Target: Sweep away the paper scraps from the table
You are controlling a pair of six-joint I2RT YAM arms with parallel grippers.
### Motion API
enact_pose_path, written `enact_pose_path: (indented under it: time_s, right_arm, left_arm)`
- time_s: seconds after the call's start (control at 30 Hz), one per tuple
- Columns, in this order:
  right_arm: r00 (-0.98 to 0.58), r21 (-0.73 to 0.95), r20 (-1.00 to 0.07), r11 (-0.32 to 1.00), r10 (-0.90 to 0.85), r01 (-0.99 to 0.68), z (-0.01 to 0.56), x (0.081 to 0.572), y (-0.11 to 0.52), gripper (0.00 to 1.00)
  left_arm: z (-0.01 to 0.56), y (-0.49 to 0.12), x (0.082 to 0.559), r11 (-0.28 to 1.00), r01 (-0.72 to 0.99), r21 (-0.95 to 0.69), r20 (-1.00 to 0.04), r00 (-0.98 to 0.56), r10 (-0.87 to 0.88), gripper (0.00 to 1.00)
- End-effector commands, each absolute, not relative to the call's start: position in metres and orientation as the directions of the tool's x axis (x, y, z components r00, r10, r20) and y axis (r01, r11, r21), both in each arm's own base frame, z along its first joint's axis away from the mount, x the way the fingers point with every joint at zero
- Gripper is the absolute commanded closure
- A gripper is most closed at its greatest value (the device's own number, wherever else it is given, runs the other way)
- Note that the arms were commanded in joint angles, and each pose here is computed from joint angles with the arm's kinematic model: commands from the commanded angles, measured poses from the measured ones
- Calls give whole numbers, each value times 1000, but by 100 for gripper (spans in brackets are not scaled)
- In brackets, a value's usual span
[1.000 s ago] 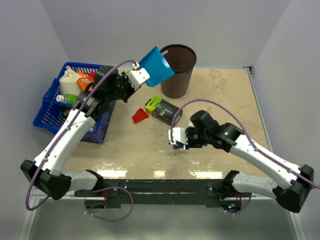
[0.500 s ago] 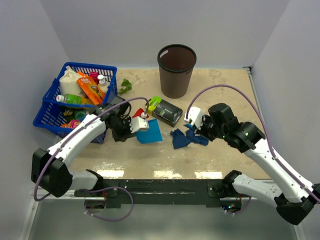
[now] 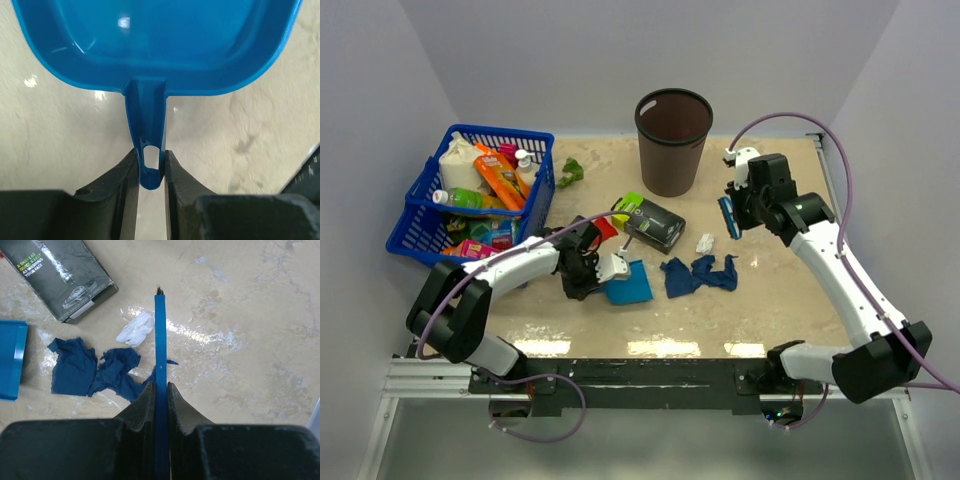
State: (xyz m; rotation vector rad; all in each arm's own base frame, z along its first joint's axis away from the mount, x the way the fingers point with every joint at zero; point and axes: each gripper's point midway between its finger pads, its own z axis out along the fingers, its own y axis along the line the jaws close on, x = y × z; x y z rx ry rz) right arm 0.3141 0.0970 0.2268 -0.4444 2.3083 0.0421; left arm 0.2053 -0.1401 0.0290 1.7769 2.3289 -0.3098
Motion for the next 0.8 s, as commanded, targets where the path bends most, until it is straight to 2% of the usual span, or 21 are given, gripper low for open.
enact_pose_path:
  time_s: [0.0,0.17,0.27,0.4,0.77]
  right_arm:
    - [-639,-70,-733,961,-232,-269,235,325,96,100]
    - [-650,-66,-723,960,-234,-272,228,325,96,100]
    - [-652,-68,-722,961,-232,-267,227,326,95,100]
    - [-666,-94,-703,961,-250,-261,220,322,88,100]
    - [-729,-230,-588,936,-350,-265,193,307,59,100]
  left_arm:
    - [27,-168,229,303,952,29,-407,-266,874,79]
    - [20,-171,221,299,954,34,-453,-252,855,61]
    - [17,-171,215,294,955,22,-469,-250,847,54]
    - [17,-175,213,307,952,12,-494,-261,829,52]
    - [31,-171,206,338,941,-28,-464,-312,829,84]
